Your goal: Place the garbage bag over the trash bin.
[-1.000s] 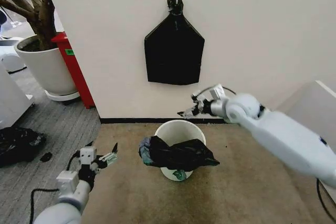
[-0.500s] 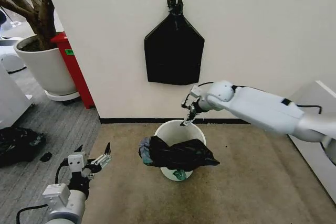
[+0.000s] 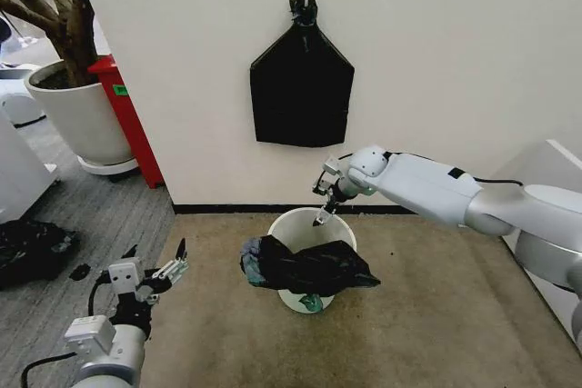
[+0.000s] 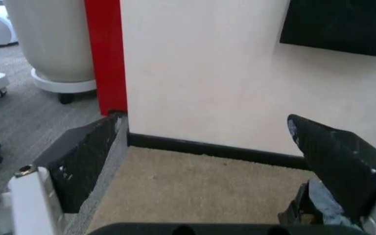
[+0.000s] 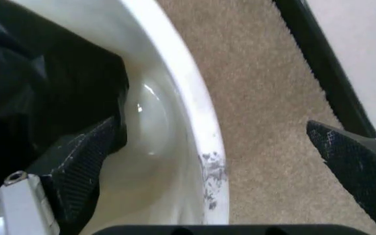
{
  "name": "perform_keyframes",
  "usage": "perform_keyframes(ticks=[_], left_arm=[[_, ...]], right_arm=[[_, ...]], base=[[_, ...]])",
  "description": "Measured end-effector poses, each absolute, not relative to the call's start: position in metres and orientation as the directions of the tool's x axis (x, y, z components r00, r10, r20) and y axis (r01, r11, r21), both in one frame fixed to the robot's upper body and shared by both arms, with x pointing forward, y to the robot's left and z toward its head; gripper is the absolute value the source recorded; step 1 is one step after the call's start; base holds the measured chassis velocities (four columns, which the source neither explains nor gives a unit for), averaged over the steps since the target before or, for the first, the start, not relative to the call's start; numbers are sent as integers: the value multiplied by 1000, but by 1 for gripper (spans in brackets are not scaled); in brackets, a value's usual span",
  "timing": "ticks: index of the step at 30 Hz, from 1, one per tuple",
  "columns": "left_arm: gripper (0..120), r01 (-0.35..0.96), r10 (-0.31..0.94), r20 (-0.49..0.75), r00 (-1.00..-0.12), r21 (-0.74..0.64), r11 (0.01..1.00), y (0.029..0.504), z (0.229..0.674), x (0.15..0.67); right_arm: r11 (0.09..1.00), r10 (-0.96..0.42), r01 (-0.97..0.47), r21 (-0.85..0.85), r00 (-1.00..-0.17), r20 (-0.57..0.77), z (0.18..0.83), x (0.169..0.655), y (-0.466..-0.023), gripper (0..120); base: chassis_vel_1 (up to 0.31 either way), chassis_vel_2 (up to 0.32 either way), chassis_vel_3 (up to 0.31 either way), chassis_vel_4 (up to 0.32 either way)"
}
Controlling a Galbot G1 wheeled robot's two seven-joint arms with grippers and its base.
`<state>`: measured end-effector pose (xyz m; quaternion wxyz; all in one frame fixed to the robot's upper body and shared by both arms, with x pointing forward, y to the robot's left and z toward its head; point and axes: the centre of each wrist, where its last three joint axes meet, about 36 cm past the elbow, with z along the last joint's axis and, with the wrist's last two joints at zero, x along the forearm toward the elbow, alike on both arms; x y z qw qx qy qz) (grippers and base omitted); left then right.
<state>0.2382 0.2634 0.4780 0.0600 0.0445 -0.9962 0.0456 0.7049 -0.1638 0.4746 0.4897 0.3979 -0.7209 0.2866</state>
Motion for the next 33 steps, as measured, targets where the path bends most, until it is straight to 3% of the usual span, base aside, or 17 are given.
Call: perform_keyframes(ticks=[9,22,25,30,33], left_arm=[[100,-77,-66,112,-991,-92,993,262,479,240],[100,-71,-63,87,-994,-104,992,259,483,240],[100,-73,-64,84,-994,-105,992,258,483,239],[100,-78,-70,76,-995,-108,991,258,484,237],[100,-79,-71,75,-995,-108,991,257,484,237]], right_arm=[[523,-274,-852,-20,-190,943,459,703,-163,97],[525,-253,-850,-34,-194,948,455,705,-167,47],[521,-256,-853,-33,-193,947,455,704,-166,39],[518,-266,-855,-32,-197,944,457,702,-164,16],[526,-272,-850,-34,-206,940,458,702,-164,10]], base=[[0,0,0,0],[0,0,0,0],[0,0,0,0],[0,0,0,0],[0,0,0,0]])
